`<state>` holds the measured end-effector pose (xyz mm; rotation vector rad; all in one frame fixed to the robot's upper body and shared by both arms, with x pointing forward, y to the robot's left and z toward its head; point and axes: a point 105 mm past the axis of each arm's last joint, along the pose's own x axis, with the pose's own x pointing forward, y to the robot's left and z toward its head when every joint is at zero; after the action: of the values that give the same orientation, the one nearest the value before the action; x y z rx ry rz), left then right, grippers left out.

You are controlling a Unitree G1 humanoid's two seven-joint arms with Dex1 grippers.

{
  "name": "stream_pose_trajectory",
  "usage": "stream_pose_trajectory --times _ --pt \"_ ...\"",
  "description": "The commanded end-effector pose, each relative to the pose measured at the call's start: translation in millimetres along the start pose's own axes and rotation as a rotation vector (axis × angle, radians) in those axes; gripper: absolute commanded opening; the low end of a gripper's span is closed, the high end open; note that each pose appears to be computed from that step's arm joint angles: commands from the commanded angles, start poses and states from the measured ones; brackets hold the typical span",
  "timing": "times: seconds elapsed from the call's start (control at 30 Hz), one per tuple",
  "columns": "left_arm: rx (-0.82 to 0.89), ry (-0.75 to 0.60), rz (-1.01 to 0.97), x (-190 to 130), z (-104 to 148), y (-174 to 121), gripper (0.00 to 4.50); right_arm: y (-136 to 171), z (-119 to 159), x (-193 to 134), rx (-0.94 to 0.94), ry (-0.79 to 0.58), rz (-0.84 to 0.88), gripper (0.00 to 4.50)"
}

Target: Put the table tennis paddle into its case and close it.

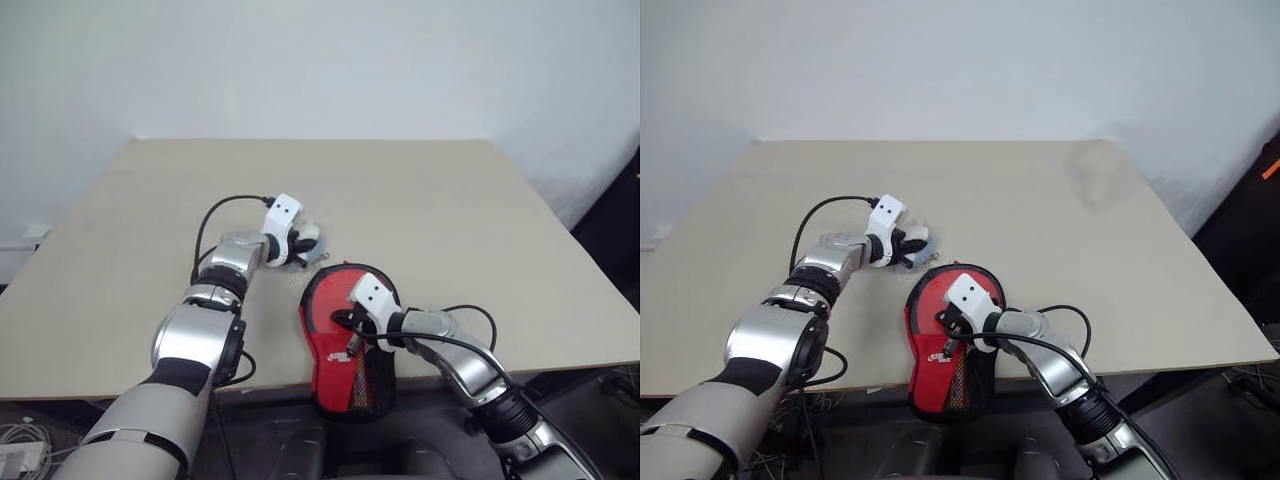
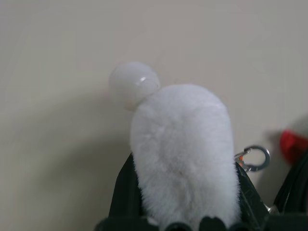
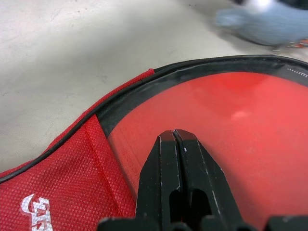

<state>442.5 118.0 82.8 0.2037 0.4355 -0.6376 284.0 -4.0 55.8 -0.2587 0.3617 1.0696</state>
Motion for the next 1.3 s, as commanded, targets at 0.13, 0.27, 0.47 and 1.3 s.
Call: stream_pose_trajectory --times 0.13,0.27,0.47,1.3 --pt "0.094 -0.171 -0.042 5.3 58.2 -17.5 0.65 -1.1 0.1 -1.0 -0.008 0.007 -0.006 0.0" --pt "0.11 -0.18 -0.157 12.0 58.0 -41.3 0.65 -1.2 0.0 -1.1 -0.008 0.006 -0.006 0.0" --pt "0.233 -0.166 -0.406 8.2 44.6 -75.0 0.65 -2.5 -0.3 -2.4 -0.013 0.008 -0.006 0.0" --pt "0.309 -0.296 -0.657 -36.2 84.2 -92.5 4.47 0.8 0.0 0.8 -0.023 0.009 0.027 0.0"
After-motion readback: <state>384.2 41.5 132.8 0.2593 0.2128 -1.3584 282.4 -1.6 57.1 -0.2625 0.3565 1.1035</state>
